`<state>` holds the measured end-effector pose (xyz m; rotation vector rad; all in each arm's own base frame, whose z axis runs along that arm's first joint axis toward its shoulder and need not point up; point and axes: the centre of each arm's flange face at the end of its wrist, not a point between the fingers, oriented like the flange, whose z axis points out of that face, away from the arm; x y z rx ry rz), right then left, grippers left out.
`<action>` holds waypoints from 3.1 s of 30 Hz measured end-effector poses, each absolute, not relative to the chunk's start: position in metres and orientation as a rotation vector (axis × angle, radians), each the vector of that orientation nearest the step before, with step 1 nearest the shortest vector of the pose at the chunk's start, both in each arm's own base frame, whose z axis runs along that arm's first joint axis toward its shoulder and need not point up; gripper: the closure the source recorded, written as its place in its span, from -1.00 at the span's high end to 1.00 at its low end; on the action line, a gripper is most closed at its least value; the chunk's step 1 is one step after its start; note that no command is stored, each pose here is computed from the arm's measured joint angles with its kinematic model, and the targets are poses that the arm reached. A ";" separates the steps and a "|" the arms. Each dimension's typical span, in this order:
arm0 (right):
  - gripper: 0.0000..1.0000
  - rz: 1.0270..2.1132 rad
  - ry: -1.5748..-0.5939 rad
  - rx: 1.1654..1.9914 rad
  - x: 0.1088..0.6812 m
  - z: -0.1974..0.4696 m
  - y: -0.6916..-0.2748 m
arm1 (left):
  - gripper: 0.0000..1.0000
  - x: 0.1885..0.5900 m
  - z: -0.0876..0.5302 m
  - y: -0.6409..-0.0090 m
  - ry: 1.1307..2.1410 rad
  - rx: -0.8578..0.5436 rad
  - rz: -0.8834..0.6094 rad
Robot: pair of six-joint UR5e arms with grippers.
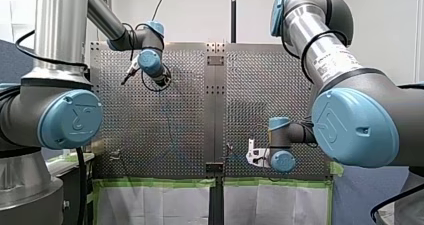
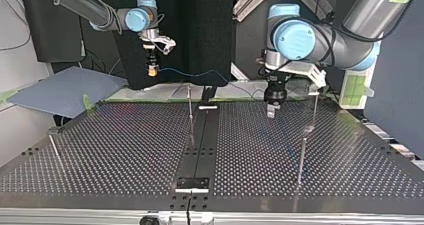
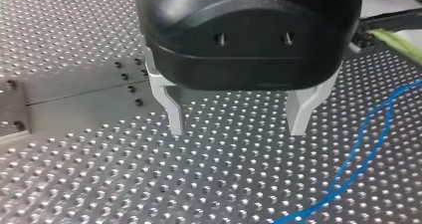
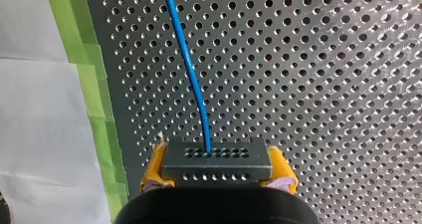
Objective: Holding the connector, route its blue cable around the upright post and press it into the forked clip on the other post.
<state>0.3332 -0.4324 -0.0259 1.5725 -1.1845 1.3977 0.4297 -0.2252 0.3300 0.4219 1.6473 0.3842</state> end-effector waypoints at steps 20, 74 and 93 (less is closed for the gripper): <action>-1.00 1.394 -1.187 1.578 0.333 -0.026 -0.432 | 0.98 0.462 0.353 -0.216 1.492 0.225 0.261; -1.00 1.375 -1.191 1.591 0.331 -0.027 -0.431 | 0.98 0.464 0.337 -0.226 1.564 0.235 0.321; -1.00 1.370 -1.192 1.593 0.330 -0.028 -0.431 | 0.98 0.469 0.337 -0.216 1.563 0.195 0.332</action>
